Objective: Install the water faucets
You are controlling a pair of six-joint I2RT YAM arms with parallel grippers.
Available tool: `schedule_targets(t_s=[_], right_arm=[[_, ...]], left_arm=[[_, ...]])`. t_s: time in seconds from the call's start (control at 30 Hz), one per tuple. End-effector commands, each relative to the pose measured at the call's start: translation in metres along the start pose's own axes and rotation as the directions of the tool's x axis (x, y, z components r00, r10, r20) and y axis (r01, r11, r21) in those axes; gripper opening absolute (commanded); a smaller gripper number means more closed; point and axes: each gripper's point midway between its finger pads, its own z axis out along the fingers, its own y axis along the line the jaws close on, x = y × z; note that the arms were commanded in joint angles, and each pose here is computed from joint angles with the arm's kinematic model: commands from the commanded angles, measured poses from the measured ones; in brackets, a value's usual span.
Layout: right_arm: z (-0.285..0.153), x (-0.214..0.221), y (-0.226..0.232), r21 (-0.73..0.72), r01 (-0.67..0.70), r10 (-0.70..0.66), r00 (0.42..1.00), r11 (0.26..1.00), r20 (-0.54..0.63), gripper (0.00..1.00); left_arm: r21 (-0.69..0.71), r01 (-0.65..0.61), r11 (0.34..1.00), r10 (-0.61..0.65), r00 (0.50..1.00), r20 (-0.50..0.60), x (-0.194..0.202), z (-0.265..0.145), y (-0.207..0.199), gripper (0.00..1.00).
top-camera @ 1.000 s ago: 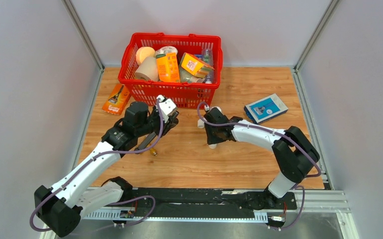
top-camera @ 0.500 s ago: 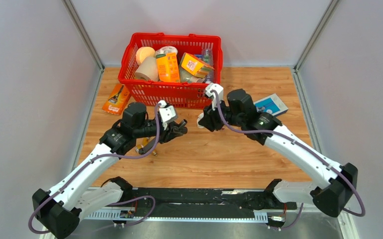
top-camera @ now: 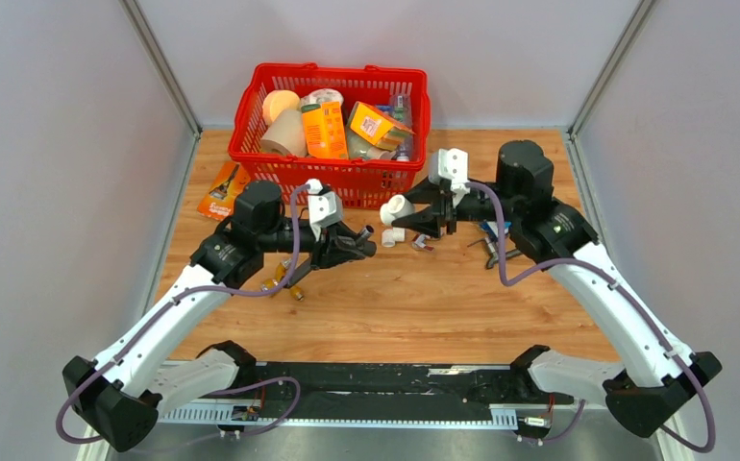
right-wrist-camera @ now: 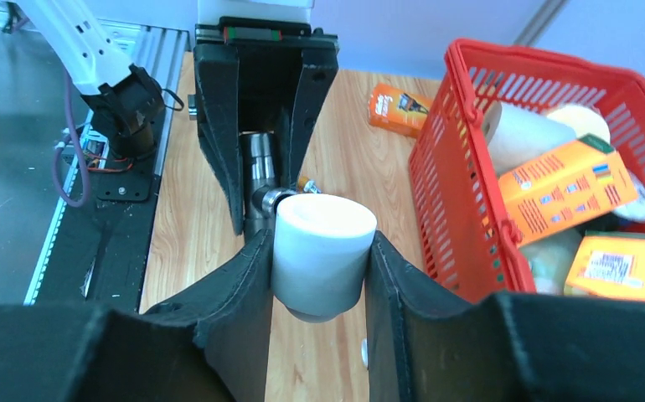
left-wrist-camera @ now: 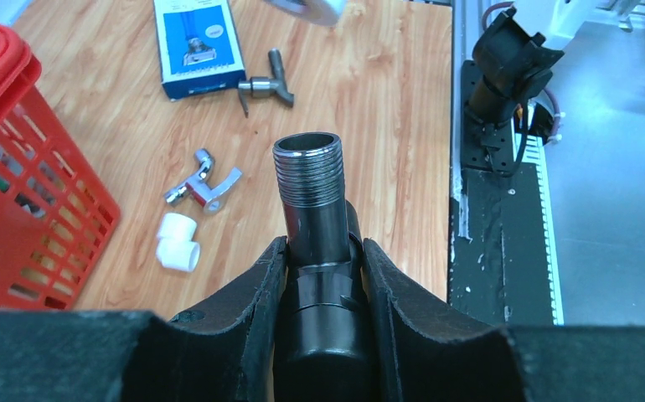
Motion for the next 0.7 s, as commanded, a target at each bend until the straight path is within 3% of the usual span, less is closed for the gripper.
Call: schedule_targets(t_s=[0.0, 0.3, 0.67], right_arm=[[0.002, -0.040, 0.011, -0.173, 0.142, -0.118, 0.983, 0.975, 0.144, 0.00], [0.008, -0.038, 0.019, -0.298, 0.122, -0.081, 0.986, 0.947, 0.146, 0.00], [0.011, -0.019, 0.019, -0.276, 0.100, -0.077, 0.993, 0.956, 0.093, 0.00]], left_arm=[[0.059, -0.086, 0.995, 0.080, 0.992, 0.102, -0.043, -0.002, -0.011, 0.00], [0.068, -0.116, 0.991, 0.112, 0.992, 0.065, -0.051, 0.004, -0.013, 0.00], [0.057, -0.144, 0.988, 0.144, 0.990, 0.011, -0.051, 0.002, -0.011, 0.00]])
